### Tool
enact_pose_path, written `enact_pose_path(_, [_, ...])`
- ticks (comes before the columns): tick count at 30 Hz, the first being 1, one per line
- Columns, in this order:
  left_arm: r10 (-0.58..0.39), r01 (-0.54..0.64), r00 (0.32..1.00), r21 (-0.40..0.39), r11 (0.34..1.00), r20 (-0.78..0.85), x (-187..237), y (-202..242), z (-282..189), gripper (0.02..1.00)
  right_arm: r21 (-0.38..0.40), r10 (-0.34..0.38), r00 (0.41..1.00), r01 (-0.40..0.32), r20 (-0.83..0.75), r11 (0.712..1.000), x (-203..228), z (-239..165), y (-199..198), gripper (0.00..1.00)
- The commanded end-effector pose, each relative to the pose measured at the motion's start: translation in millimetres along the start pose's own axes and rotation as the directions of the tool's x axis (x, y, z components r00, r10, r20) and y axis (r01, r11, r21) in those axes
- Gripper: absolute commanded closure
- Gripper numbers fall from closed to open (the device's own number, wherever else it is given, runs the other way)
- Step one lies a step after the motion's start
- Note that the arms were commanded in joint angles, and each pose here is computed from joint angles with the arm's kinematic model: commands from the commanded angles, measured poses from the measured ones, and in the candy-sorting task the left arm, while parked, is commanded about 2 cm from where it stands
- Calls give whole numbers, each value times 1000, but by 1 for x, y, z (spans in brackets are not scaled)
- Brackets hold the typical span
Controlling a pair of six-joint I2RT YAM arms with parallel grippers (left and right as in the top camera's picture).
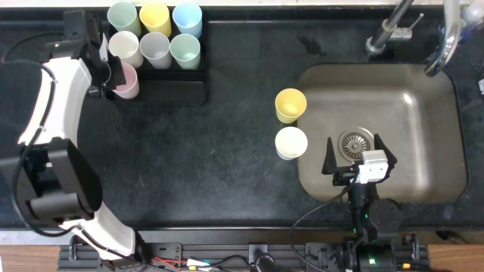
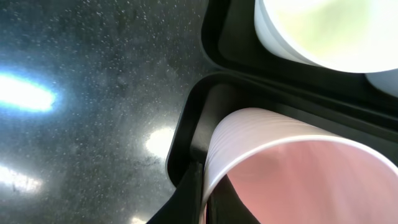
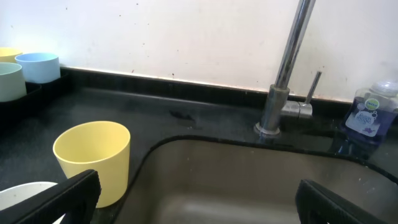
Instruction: Store Cups
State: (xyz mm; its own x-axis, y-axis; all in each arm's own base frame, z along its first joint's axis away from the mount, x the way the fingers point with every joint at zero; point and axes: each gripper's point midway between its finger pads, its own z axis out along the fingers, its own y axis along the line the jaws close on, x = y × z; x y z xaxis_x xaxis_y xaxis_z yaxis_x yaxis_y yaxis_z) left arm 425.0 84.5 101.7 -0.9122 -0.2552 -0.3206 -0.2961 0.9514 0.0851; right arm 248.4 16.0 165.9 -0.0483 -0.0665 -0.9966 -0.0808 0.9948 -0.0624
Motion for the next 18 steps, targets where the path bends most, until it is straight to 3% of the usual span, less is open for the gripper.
enact_pose_path(1, [8,-8,999,1,1000,-31,4,0,14,932,5,3,1000,-3,0,1000,3,0,0,5])
enact_pose_path(2, [7,-7,1000,1,1000,-30,4,0,14,886,5,3,1000,-3,0,1000,3,0,0,5])
enact_pose_path(4, [6,-6,1000,2,1000,-24,2,0,14,649,5,3,1000,-3,0,1000,3,0,0,5])
enact_pose_path(6, [-21,21,1000,-12,1000,-23,2,3,14,332,5,3,1000,-3,0,1000,3,0,0,5])
enact_pose_path(8, [-35,35,999,-23,999,-15,1,5,11,167,5,3,1000,-3,0,1000,3,0,0,3])
enact_pose_path(13, [-134,139,985,-38,990,111,-19,16,-39,18,5,3,1000,-3,0,1000,3,0,0,3])
enact_pose_path(18, [-240,238,938,40,970,252,-31,12,-119,18,5,3,1000,-3,0,1000,3,0,0,5])
